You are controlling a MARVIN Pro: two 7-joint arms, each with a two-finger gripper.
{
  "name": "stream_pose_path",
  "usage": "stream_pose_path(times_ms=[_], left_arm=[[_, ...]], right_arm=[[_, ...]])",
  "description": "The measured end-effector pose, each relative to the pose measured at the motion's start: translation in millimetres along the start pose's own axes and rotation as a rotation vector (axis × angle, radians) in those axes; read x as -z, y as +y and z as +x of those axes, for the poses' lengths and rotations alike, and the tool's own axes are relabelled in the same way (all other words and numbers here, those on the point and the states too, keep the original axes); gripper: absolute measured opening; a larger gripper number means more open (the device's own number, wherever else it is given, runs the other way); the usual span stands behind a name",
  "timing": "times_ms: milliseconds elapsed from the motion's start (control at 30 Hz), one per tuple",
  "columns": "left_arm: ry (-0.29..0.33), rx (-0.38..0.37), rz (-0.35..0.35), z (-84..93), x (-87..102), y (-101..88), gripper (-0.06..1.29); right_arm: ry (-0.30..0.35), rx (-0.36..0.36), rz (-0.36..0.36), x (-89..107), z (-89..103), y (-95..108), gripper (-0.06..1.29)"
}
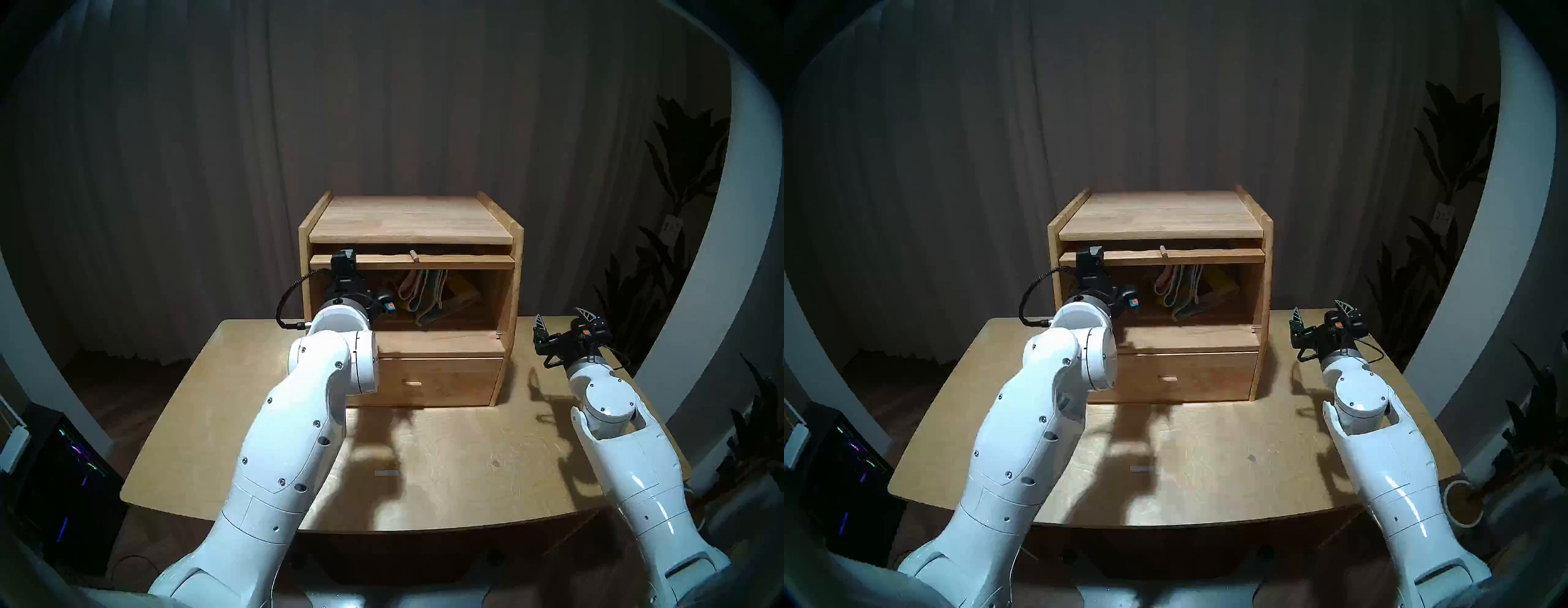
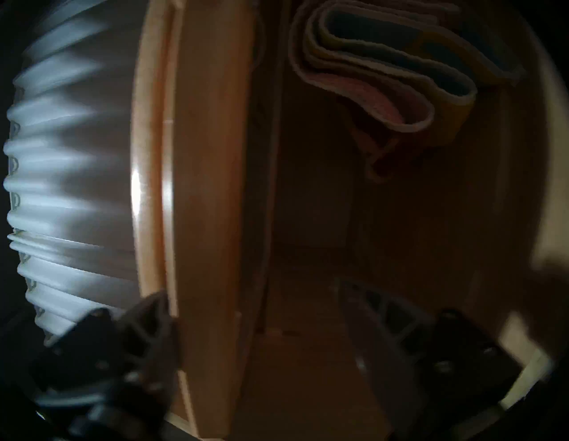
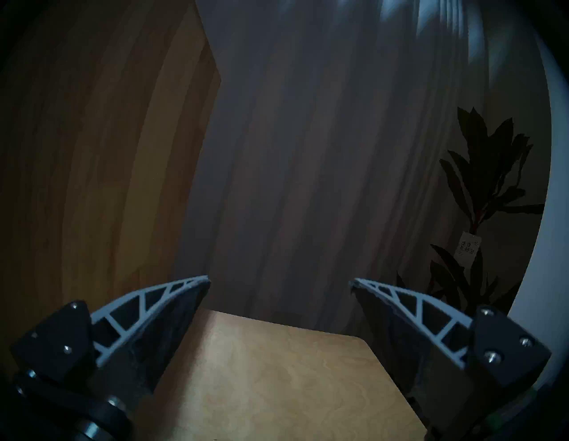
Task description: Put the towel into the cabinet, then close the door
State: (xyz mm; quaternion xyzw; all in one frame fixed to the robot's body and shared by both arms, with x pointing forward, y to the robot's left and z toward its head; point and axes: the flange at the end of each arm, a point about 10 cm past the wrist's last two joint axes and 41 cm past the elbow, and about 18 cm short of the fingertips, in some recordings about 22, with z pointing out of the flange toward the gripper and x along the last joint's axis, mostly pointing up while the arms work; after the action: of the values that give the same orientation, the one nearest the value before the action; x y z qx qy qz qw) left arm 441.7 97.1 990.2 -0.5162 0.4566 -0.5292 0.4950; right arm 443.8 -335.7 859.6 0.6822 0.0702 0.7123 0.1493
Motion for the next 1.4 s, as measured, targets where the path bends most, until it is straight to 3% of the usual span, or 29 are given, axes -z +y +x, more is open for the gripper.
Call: stream_pose_path(times_ms=[33, 67, 567, 1000, 1400], left_arm=[[0.001, 0.003, 0.001, 0.5, -0.1, -0.9, 0.15], [0.002, 0.005, -0.001, 0.7, -0.2, -0.5, 0.09], [0.02, 0.055, -0.033, 0.0, 17.4, -7.1, 0.07], [0.021, 0.095, -0.025, -5.0, 54.2, -13.9, 0.05], [0.02, 0.159, -0.03, 1.7, 95.1, -16.2, 0.05]], right_arm=[[0.0, 0.0, 0.0, 0.0, 0.0, 0, 1.25], [0.0, 0.0, 0.0, 0.0, 0.0, 0, 1.25], [0.0, 0.0, 0.0, 0.0, 0.1, 0, 1.25], [0.0, 0.0, 0.0, 0.0, 0.0, 0, 1.25], [0.0, 0.0, 0.0, 0.0, -0.1, 0, 1.25]])
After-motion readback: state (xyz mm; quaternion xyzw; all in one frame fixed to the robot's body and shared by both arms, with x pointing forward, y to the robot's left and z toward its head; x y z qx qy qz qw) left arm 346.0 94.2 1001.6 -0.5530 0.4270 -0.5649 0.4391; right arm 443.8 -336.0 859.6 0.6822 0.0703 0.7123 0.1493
